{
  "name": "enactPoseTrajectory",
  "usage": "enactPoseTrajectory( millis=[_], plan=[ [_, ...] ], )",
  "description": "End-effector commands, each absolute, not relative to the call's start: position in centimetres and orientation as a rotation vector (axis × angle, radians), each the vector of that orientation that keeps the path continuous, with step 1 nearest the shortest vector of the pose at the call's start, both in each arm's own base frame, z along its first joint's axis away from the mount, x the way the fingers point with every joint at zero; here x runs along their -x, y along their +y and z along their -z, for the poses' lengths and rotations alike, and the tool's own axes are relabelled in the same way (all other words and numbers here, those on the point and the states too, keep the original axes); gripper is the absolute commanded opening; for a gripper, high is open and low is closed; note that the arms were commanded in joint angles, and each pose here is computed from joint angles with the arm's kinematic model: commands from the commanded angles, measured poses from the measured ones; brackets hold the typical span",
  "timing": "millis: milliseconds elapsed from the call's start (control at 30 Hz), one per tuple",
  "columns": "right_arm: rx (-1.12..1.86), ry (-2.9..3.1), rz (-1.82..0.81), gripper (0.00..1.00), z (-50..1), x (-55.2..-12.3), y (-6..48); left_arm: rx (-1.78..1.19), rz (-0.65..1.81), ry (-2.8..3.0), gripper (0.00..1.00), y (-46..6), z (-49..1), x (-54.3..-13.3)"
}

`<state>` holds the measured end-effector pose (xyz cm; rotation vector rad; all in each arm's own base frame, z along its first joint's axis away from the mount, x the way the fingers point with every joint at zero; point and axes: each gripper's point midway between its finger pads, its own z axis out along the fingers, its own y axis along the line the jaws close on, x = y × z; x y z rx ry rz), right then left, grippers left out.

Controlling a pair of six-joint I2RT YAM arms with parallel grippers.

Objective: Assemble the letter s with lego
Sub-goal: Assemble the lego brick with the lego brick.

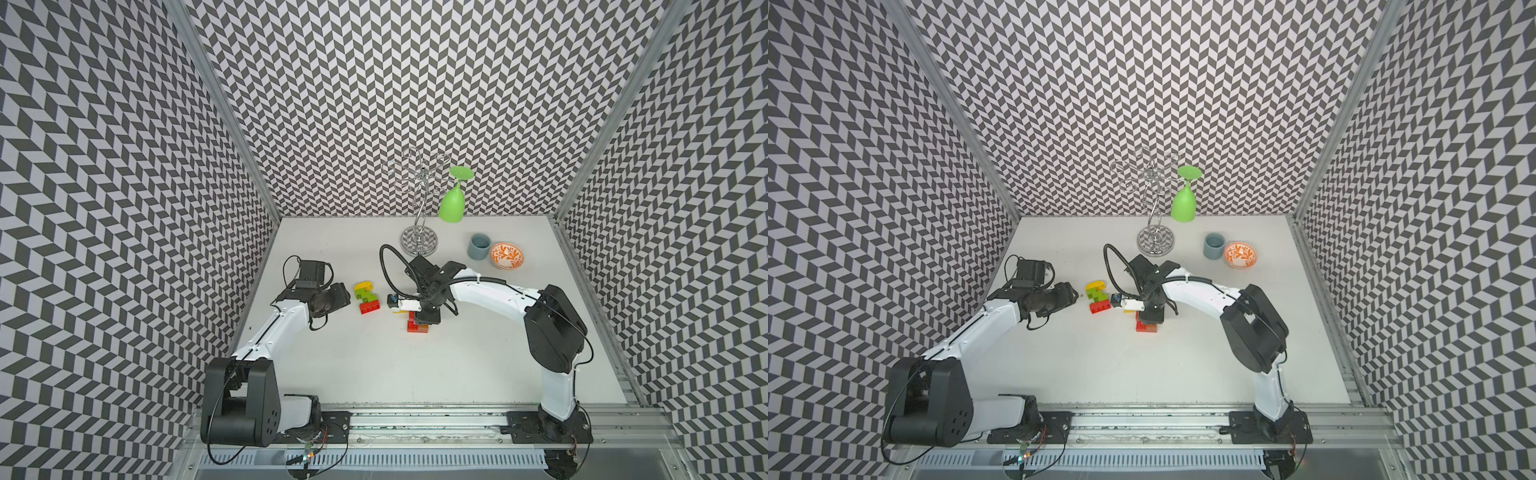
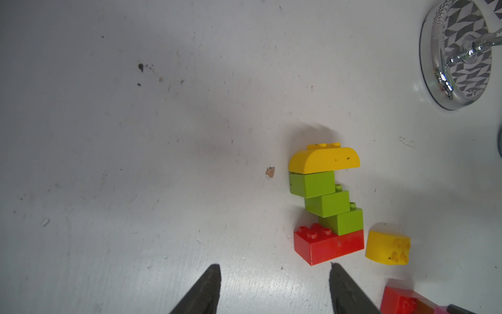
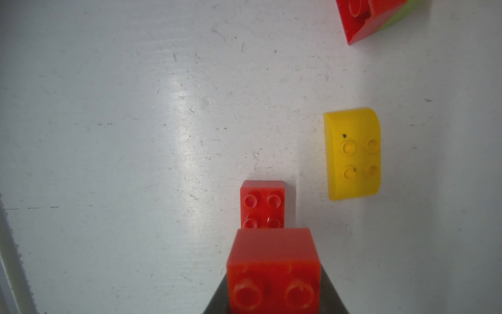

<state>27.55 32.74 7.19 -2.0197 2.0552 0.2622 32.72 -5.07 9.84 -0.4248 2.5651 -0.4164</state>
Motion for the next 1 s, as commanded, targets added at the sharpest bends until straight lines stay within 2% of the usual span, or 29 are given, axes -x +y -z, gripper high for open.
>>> enactPoseTrajectory(
  millis=[0, 967],
  plan=[
    [2.048, 2.039, -0.297, 0.13, -6.4, -27.1, 32.9, 0.414, 0.424, 2.543, 0.65, -4.9, -10.2, -32.7],
    [2.046, 2.095, -0.269, 0.06, -4.8, -26.3, 31.6, 0.421, 0.418, 2.538, 0.65, -4.7, -10.4, -32.8]
  ],
)
